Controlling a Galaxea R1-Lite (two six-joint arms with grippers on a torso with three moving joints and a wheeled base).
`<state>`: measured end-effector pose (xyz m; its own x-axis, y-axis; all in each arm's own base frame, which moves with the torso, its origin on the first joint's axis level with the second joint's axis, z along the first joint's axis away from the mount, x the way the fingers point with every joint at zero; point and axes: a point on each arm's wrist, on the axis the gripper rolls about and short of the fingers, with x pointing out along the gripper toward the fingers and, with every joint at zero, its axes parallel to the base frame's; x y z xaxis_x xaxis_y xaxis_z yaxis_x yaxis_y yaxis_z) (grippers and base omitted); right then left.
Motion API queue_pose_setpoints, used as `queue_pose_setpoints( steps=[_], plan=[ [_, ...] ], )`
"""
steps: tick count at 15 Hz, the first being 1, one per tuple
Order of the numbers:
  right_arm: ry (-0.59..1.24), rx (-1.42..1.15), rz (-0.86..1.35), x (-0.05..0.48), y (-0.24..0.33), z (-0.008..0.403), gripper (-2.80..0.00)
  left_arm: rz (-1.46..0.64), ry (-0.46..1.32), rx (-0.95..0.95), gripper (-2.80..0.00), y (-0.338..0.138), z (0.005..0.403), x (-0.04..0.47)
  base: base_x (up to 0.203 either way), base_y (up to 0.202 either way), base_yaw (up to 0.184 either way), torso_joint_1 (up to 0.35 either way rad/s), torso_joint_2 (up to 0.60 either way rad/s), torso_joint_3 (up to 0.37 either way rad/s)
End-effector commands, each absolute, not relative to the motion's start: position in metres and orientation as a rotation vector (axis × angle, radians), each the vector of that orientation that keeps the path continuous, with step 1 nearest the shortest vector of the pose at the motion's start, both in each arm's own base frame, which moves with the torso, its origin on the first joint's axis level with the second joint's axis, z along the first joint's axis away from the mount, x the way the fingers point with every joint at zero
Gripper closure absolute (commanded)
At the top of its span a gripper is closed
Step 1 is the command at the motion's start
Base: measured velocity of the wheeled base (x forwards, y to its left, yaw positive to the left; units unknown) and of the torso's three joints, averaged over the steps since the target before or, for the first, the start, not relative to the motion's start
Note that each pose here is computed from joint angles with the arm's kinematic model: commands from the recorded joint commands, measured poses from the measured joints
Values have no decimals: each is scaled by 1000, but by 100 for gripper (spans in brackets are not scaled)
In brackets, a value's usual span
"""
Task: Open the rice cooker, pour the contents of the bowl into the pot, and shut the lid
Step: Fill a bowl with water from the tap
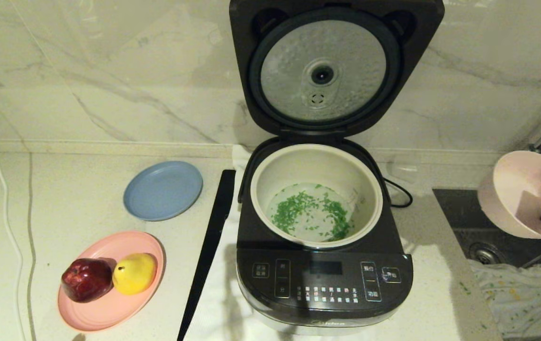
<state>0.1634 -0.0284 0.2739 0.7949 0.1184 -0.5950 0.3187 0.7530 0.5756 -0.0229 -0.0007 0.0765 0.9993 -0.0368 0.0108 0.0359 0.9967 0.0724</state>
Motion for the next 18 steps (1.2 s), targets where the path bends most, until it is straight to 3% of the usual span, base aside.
queue_pose_setpoints(
  steps=[1, 7, 18],
  plan=[
    [681, 873, -238, 166, -71, 255, 0, -37, -7, 72, 0, -1, 75, -22, 0, 0, 0, 0, 0, 0],
    [721, 1098, -426, 184, -167, 204, 0, -37, -7, 72, 0, -1, 75, -22, 0, 0, 0, 0, 0, 0],
    [535, 1217, -704, 172, -327, 137, 0, -37, -7, 72, 0, -1, 75, -22, 0, 0, 0, 0, 0, 0]
  ],
)
